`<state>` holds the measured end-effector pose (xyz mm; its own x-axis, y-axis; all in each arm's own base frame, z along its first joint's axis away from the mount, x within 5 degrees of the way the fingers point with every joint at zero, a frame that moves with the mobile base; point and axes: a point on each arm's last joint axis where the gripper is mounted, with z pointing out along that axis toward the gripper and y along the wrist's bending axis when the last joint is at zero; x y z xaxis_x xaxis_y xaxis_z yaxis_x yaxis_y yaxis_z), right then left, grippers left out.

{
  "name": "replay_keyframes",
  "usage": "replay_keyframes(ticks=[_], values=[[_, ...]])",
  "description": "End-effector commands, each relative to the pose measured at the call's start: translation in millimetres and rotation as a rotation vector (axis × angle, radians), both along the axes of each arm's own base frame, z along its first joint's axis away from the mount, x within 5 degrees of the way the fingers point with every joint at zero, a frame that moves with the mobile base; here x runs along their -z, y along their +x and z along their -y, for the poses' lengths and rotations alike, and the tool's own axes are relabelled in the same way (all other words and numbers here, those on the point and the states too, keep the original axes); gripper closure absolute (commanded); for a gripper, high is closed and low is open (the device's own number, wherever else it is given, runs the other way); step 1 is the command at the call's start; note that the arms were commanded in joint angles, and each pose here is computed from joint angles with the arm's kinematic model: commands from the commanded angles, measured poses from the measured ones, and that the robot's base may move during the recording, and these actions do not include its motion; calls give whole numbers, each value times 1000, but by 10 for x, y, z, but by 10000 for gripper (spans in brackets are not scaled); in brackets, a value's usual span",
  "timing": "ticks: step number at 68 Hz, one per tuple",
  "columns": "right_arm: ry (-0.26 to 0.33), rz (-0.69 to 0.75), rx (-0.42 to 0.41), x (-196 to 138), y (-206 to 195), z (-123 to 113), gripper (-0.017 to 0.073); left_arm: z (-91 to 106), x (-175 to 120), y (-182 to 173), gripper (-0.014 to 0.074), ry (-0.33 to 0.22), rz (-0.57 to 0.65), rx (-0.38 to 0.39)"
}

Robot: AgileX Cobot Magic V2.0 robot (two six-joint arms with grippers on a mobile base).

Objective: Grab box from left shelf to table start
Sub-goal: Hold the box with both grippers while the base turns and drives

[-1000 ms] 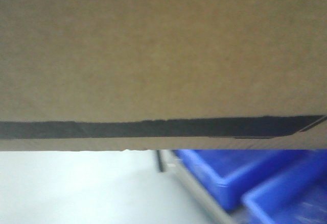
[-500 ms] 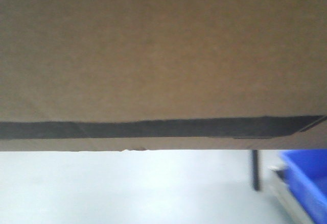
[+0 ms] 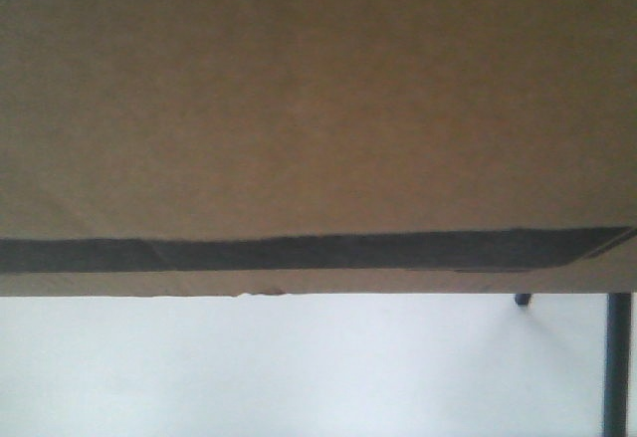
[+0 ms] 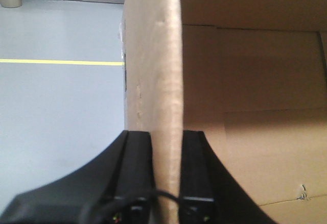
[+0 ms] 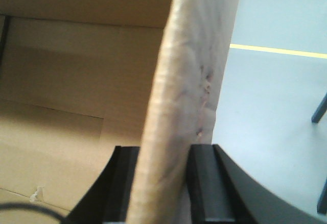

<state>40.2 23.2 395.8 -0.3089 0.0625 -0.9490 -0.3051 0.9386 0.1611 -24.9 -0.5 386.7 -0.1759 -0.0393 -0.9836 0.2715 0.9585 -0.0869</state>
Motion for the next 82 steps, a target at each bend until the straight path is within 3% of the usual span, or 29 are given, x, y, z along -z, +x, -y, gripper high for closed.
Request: replay_keyframes(ticks=[1,82], values=[[44,138,13,-195,15,7,497,32,-282,-49,687,-128,202,55],[44,138,13,-195,15,7,497,34,-284,-50,687,-130,204,53]])
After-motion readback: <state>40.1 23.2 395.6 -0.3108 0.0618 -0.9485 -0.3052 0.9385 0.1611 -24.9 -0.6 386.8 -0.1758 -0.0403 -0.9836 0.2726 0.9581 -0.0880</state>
